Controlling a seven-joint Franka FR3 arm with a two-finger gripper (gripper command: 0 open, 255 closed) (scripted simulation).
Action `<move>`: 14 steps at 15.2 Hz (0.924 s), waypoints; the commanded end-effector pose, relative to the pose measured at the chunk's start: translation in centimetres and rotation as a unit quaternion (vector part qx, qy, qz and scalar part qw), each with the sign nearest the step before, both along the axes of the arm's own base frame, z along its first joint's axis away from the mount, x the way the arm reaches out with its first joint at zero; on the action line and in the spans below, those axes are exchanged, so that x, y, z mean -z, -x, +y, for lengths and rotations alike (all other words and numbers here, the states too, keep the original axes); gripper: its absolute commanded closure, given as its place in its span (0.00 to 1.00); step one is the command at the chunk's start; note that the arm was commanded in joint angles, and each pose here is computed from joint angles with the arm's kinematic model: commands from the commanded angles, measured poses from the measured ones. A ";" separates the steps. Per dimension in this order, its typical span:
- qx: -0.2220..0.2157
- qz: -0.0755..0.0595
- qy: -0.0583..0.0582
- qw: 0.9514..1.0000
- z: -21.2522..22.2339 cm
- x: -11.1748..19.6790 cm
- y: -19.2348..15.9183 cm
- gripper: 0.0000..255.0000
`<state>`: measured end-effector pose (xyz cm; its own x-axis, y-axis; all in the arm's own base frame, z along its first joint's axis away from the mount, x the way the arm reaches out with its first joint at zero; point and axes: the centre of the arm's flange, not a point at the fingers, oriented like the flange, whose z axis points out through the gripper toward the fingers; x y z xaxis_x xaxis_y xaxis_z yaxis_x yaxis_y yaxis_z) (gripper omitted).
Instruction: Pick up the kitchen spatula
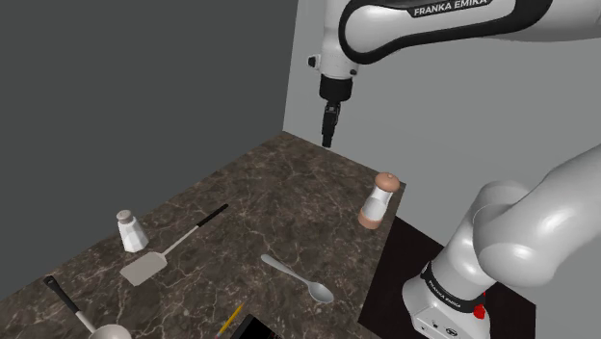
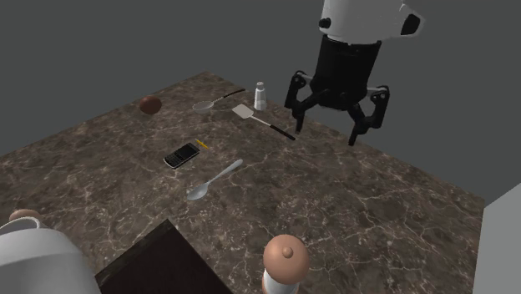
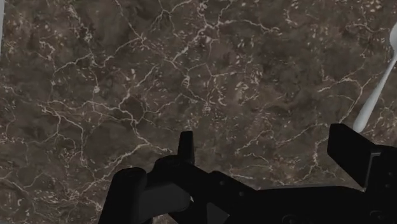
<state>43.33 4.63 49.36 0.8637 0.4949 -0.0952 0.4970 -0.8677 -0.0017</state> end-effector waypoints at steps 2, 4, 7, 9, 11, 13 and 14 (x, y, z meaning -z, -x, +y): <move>-0.056 -0.001 -0.001 0.998 2.3 1.9 -3.0 0.00; -0.093 -0.001 -0.002 0.996 3.9 3.1 -4.7 0.00; -0.147 -0.002 -0.003 0.989 6.6 4.9 -7.0 0.00; -0.184 -0.002 -0.004 0.983 8.5 6.1 -8.3 0.00; -0.219 -0.003 -0.005 0.976 10.5 7.3 -9.6 0.00; -0.255 -0.003 -0.006 0.967 12.6 8.4 -10.6 0.00; -0.273 -0.003 -0.006 0.962 13.7 9.0 -11.1 0.00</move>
